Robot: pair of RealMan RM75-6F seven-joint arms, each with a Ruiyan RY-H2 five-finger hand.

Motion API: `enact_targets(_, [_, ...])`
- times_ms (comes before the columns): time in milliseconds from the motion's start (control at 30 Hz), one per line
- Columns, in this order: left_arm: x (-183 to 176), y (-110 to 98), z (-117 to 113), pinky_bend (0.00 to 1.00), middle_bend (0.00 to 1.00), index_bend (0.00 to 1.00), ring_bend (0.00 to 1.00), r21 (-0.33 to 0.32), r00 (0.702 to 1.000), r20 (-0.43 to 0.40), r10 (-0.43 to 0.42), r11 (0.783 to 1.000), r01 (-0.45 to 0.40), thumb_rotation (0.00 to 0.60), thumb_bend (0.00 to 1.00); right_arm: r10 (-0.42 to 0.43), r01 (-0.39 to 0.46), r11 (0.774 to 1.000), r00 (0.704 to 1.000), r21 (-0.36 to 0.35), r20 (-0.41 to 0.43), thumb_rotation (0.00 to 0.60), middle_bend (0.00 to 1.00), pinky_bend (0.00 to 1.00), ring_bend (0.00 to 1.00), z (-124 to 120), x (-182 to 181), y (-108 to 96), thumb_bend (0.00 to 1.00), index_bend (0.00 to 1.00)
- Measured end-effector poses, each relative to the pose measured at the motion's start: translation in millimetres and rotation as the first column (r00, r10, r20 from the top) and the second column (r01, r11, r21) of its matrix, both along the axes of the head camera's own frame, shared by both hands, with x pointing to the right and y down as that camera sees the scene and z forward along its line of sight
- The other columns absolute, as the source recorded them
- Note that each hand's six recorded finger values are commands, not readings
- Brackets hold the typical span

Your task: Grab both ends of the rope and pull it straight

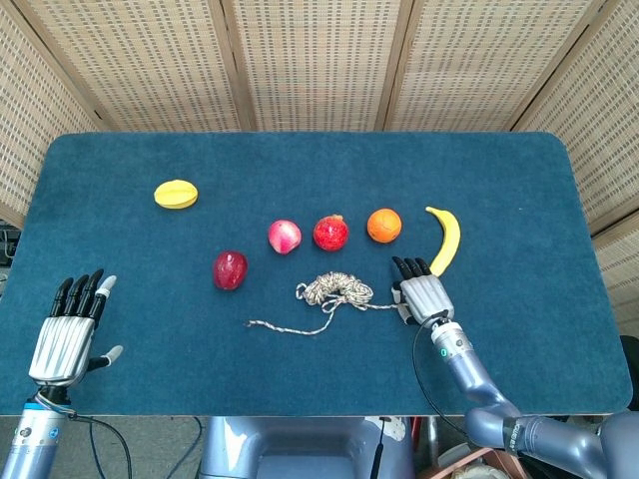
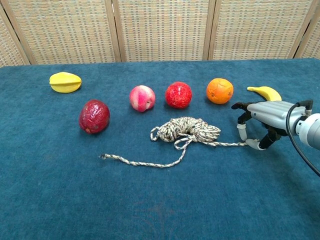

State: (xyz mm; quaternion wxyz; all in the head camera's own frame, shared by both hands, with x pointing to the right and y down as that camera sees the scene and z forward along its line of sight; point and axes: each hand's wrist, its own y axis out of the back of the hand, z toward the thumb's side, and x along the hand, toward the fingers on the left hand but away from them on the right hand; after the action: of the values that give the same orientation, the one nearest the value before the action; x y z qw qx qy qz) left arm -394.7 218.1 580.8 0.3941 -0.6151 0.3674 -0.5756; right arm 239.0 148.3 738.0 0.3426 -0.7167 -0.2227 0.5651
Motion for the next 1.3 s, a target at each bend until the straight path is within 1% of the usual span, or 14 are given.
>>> enact_targets(433, [0,0,0,0.0,0.0,0.0,0.0,0.001,1.0,-0.003,-0.001,1.0,0.001,0.6,0.0,-0.014,0.014,1.0,1.0,-0.014,-0.012,0.6,0.0,0.0,0.0,7,-3,4,0.43,0.52])
enact_targets(733, [0,0,0,0.0,0.0,0.0,0.0,-0.001,1.0,-0.002,0.0,1.0,0.0,0.6,0.0,-0.017,0.017,1.0,0.999,-0.011,-0.029,0.6,0.0,0.0,0.0,12,-1,5,0.43,0.52])
enact_targets(800, [0,0,1,0.0,0.0,0.0,0.0,-0.003,1.0,-0.001,0.0,1.0,0.0,0.6,0.0,-0.016,0.016,1.0,0.999,-0.01,-0.03,0.6,0.0,0.0,0.0,13,0,5,0.43,0.55])
enact_targets(867, [0,0,1,0.0,0.0,0.0,0.0,-0.003,1.0,-0.001,0.002,1.0,-0.002,0.6,0.0,-0.011,0.011,1.0,1.0,-0.006,-0.023,0.6,0.0,0.0,0.0,14,-1,5,0.43,0.62])
enact_targets(1033, [2,1,2,0.0,0.0,0.0,0.0,-0.007,1.0,0.001,0.006,1.0,-0.006,0.6,0.0,0.001,-0.001,1.0,1.0,0.016,0.007,0.6,0.0,0.0,0.0,11,-2,5,0.43,0.69])
enact_targets(1300, [9,2,9,0.0,0.0,0.0,0.0,-0.025,0.999,0.0,0.038,0.999,-0.038,0.6,0.0,0.015,-0.017,0.998,0.999,0.053,0.033,0.6,0.0,0.0,0.0,4,0,6,0.43,0.73])
